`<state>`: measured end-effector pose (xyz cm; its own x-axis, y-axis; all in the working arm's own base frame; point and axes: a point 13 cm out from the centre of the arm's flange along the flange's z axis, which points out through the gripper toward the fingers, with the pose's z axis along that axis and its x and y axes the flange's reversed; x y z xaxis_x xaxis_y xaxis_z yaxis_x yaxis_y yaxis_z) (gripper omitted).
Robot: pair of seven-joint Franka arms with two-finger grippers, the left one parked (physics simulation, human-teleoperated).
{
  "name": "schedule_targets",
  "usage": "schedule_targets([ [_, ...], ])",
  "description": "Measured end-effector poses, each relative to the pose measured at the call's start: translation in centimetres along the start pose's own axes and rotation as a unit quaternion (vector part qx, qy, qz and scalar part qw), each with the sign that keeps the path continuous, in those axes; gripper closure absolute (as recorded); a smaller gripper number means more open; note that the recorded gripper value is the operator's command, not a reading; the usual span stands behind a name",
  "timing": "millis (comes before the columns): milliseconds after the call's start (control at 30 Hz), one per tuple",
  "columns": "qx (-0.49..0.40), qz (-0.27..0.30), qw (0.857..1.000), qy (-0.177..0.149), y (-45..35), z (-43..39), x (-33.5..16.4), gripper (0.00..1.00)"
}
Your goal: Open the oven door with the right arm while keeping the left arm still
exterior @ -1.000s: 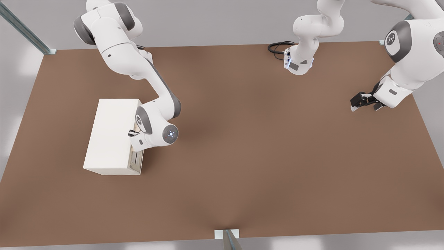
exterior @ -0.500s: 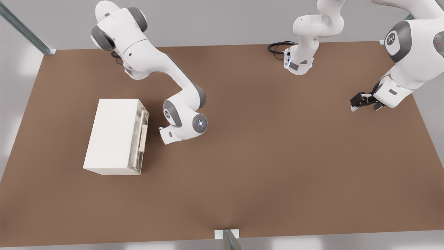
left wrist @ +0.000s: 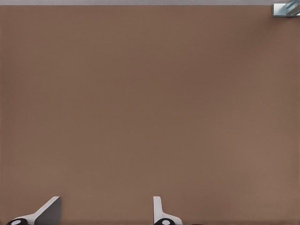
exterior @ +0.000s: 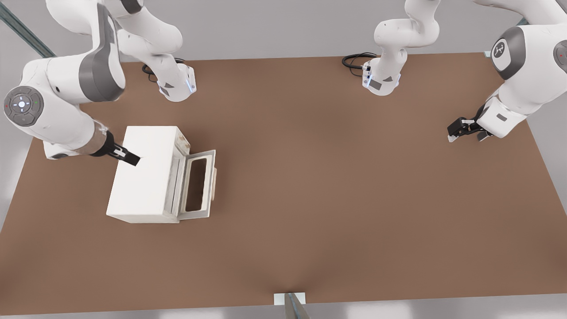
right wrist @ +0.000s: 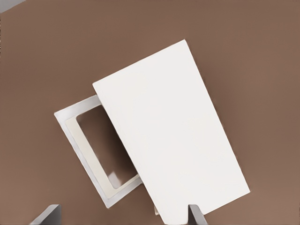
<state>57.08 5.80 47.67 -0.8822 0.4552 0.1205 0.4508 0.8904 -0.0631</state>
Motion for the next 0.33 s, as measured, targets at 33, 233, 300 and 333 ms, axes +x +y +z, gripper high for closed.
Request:
schedule_targets([
  [33, -0.002, -0.008, 1.0, 0.0, -0.7, 0.2, -0.7, 0.0],
  [233, 0.005, -0.066, 0.998, -0.005, -2.6, 1.1, -3.1, 0.0],
  [300, 0.007, -0.088, 0.996, -0.007, -2.5, 1.3, -3.2, 0.0],
  [333, 0.008, -0.097, 0.995, -0.008, -2.5, 1.3, -3.3, 0.0],
])
